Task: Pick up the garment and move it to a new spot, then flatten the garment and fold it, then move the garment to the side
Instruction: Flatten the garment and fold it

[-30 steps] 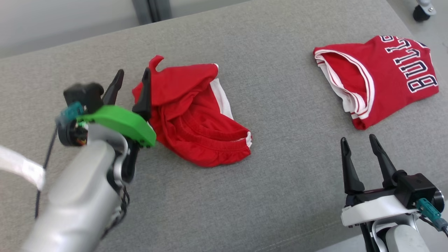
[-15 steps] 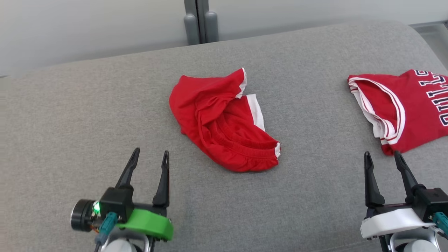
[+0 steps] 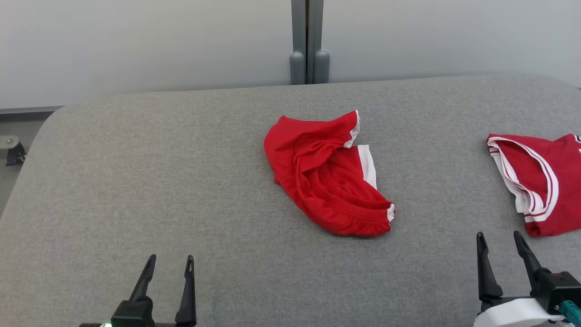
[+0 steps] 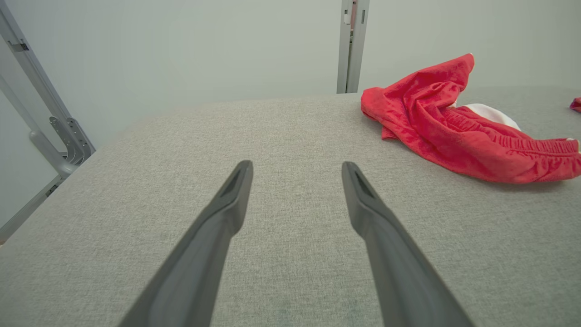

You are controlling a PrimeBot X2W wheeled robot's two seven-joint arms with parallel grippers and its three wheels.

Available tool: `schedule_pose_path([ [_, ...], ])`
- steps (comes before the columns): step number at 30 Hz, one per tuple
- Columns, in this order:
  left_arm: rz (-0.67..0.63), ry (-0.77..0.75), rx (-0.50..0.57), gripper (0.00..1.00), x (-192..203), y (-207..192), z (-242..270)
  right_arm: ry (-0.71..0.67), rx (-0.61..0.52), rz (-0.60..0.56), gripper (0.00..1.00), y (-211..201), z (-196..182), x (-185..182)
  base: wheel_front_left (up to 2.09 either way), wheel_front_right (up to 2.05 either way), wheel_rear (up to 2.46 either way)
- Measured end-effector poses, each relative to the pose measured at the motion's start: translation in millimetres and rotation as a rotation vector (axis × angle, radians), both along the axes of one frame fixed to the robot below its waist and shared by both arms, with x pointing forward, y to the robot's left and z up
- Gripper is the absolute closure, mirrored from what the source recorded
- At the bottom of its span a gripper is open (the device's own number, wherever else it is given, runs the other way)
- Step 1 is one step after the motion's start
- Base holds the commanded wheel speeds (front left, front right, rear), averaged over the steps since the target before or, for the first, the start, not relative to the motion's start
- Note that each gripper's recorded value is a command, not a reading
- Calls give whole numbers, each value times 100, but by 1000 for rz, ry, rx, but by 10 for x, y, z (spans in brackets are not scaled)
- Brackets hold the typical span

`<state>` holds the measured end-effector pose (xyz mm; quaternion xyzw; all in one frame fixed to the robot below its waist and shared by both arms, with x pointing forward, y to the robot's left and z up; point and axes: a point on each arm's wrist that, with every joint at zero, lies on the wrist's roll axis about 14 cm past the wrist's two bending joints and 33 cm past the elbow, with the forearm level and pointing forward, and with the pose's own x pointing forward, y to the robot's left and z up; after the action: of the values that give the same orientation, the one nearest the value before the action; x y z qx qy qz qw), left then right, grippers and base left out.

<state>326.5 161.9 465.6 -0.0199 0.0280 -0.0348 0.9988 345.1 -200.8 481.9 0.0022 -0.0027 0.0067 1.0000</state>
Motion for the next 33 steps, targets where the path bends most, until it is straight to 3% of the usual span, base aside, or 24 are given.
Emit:
schedule_pose_path([
  [8,36,-18,-14,0,-96,126,40,4,1,41,0,131,-13,17,0,0,0],
  [16,-25,-15,-26,0,-24,-42,26,5,12,24,0,85,-19,-7,0,0,0],
  [25,-402,-179,18,0,649,-1174,602,-34,23,-14,0,-19,99,119,0,0,0],
  [33,-776,-54,134,0,767,-2321,548,-42,50,-101,0,-276,125,53,0,0,0],
])
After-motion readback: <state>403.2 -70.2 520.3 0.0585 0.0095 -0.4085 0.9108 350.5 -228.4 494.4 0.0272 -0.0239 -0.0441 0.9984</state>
